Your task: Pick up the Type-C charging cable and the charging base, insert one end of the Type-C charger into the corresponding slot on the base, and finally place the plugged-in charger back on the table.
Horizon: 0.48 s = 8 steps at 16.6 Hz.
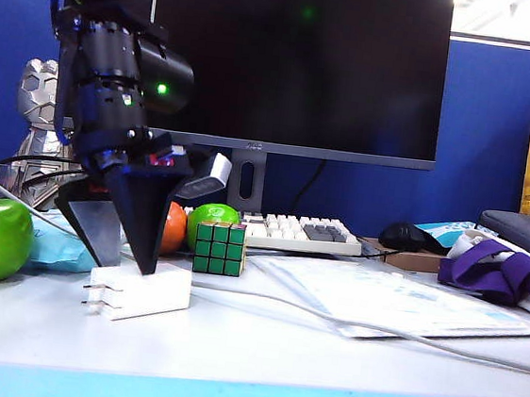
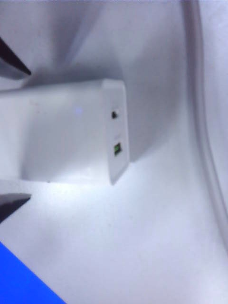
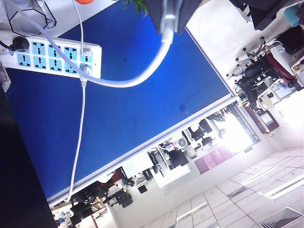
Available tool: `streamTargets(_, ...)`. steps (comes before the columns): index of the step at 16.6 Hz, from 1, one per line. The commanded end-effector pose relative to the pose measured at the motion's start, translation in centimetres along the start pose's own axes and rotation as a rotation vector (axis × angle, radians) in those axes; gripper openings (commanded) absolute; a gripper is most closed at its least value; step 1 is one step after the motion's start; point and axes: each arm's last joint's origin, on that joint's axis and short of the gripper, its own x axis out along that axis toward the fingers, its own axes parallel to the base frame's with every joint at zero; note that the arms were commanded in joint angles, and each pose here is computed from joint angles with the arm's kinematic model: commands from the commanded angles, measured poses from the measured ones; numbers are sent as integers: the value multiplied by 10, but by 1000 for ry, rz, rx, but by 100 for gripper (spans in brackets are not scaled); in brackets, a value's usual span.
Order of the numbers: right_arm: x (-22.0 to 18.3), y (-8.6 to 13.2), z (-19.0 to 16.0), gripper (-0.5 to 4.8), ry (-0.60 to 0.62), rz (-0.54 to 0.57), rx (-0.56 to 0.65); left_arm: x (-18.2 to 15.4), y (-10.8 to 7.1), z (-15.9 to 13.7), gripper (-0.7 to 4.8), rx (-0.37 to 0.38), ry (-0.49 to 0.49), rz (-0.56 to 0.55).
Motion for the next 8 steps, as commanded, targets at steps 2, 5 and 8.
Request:
streamTargets(2,-1,7,5,-1,-16,19,-33,2,-8,10,320,50,-58,32)
streamTargets(5,-1,7,5,-1,-15,20,-33,4,-17,14,320,82,-70,37)
streamTargets(8,-1,7,5,-1,-15,19,-33,4,-18,14,320,82,-64,39)
